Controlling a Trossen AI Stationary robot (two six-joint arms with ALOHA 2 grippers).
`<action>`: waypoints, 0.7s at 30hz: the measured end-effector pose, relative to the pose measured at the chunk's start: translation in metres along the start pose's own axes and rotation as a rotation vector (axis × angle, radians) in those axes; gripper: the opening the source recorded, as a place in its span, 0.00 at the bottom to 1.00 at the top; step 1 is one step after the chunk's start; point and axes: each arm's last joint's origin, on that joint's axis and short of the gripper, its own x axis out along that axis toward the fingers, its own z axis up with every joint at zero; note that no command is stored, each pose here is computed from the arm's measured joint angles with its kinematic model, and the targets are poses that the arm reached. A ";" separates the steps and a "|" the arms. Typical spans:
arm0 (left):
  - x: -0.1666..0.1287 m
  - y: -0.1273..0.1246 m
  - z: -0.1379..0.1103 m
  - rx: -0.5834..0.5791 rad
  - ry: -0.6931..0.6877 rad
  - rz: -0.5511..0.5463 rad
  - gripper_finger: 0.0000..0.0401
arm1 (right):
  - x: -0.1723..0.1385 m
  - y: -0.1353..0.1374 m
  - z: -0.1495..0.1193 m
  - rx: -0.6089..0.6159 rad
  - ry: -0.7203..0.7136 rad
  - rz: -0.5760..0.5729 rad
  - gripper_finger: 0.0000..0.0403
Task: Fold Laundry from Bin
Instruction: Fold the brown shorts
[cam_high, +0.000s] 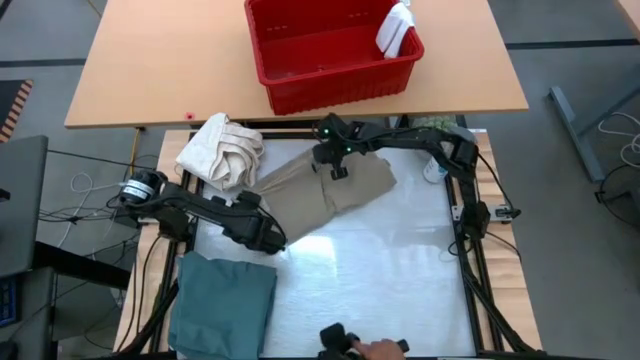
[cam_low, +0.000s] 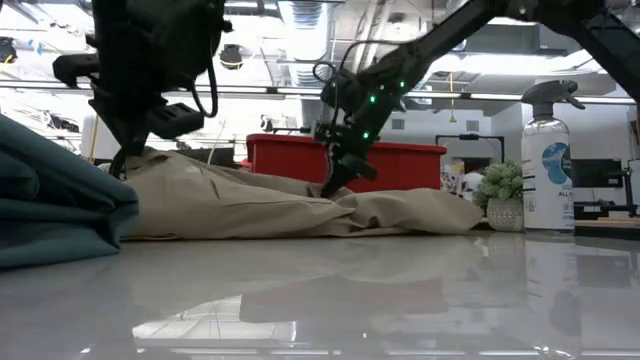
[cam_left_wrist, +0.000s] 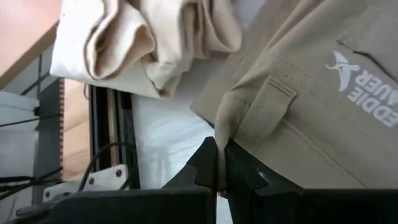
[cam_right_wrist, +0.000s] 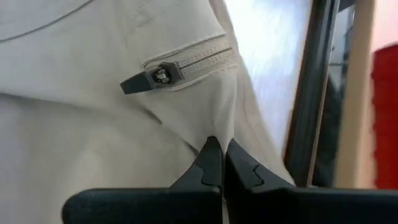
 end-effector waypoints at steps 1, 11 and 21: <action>0.003 0.000 0.002 -0.006 0.004 0.012 0.00 | 0.004 -0.003 -0.005 0.022 -0.007 0.006 0.05; 0.037 0.006 0.014 -0.038 0.054 0.109 0.06 | 0.017 -0.028 -0.049 0.264 0.034 0.009 0.33; 0.057 0.003 0.019 0.119 0.117 0.085 0.22 | -0.018 -0.052 -0.055 0.343 -0.014 -0.069 0.54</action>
